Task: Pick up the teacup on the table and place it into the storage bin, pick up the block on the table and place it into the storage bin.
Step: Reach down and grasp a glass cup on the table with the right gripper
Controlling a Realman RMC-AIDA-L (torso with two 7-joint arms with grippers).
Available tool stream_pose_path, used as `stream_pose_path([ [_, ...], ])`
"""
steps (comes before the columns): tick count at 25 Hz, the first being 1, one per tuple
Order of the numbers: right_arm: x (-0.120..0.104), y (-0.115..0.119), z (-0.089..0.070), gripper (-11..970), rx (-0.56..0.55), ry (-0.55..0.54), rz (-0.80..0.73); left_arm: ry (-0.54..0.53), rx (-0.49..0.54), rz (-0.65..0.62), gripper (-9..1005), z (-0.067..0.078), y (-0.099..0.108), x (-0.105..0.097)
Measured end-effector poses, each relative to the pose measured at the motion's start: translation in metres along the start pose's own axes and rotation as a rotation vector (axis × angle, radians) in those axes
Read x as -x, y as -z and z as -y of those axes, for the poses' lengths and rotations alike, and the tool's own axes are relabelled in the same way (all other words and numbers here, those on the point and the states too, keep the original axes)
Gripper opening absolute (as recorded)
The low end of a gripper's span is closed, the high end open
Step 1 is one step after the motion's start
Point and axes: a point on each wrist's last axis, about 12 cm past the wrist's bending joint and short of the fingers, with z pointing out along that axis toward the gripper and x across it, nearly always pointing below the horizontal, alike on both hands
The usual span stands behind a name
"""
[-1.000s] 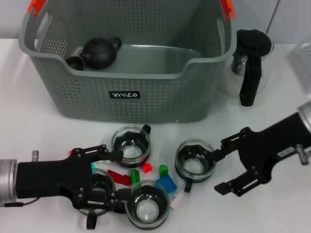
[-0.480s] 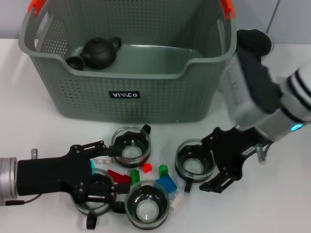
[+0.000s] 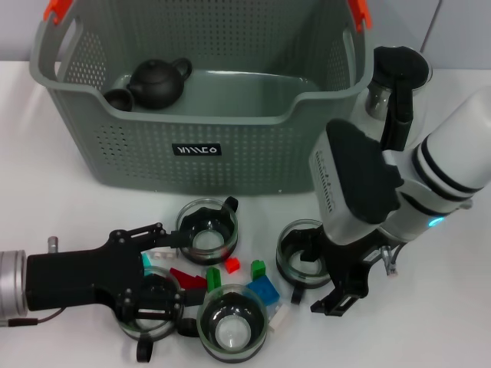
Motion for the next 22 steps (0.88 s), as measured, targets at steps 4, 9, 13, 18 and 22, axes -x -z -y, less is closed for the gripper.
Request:
stream_pose_path([
  [4, 0.0007, -0.0033, -0.0015, 738, -0.006, 0.007, -0.015, 0.002, -0.001, -0.001, 920, 0.0002, -0.0001, -0.0003],
  [9, 0.0003, -0.0031, -0.003, 718, 0.003, 0.01, -0.022, 0.006, -0.004, -0.002, 920, 0.0006, -0.0006, -0.001],
  [13, -0.0007, -0.0026, -0.0033, 701, 0.006, -0.005, -0.024, 0.01, -0.006, 0.001, 921, 0.0013, -0.0014, -0.0021],
  [18, -0.0004, -0.001, -0.0029, 503, 0.002, -0.01, -0.026, 0.011, -0.005, 0.001, 921, 0.0015, -0.0012, -0.0026],
  [22, 0.0002, 0.0007, -0.0027, 316, -0.002, -0.009, -0.022, 0.01, -0.004, 0.002, 921, 0.0013, -0.0012, -0.0024],
])
